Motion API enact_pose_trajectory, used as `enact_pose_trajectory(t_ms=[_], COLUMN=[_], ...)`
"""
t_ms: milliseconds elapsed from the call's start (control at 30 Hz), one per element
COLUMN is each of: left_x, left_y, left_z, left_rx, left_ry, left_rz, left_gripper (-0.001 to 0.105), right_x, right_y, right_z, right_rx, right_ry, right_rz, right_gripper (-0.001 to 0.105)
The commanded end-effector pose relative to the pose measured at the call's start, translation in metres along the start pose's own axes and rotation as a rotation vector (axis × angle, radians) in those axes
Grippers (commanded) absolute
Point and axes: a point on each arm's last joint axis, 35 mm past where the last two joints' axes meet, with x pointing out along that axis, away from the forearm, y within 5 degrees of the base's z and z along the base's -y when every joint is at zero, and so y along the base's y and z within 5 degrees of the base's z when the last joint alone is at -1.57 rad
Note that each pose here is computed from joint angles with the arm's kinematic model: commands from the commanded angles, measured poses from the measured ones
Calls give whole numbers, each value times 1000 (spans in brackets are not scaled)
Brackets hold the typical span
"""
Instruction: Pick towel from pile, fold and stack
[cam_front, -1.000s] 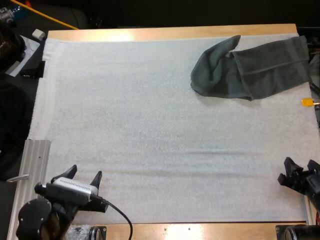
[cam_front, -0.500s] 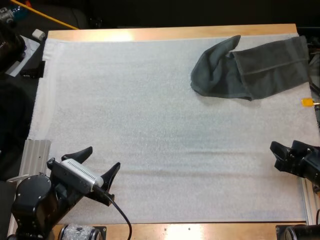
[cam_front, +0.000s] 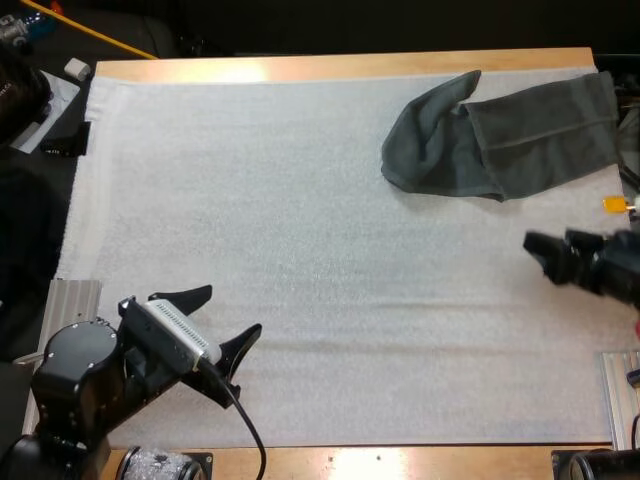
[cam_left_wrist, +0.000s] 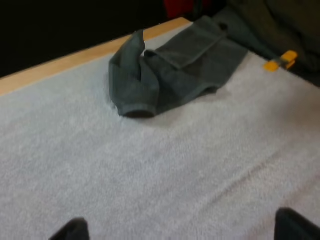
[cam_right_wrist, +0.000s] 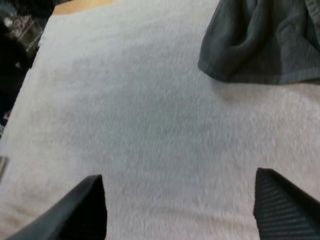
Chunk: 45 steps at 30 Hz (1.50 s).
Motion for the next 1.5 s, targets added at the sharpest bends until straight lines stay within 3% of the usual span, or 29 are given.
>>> enact_pose_trajectory(t_ms=[0,167,233,367,800,1000,1467], left_x=[0,3,2,3,3,3,4], left_y=[-2,-1,-1,0,-1,-1,-1], left_z=[5,6,5,5,5,4,7], left_rx=[1,-5,1,4,-6,-18,-18], left_ry=[-11,-3,-3,-3,0,3,-4], left_rz=[-17,-18,-19,-20,-26,-27,-52], left_gripper=[71,71,71,71,71,71,71], right_x=[24,91,85,128,263,309,380], right_y=[-9,-13,-15,-13,-24,-35,-59], right_z=[17,34,32,32,4,-6,-10], right_rx=[16,68,61,98,336,419,489], right_ry=[-30,-12,0,39,102,122,139], right_rz=[15,3,3,-19,-97,-137,-184], right_gripper=[61,61,61,61,61,61,59])
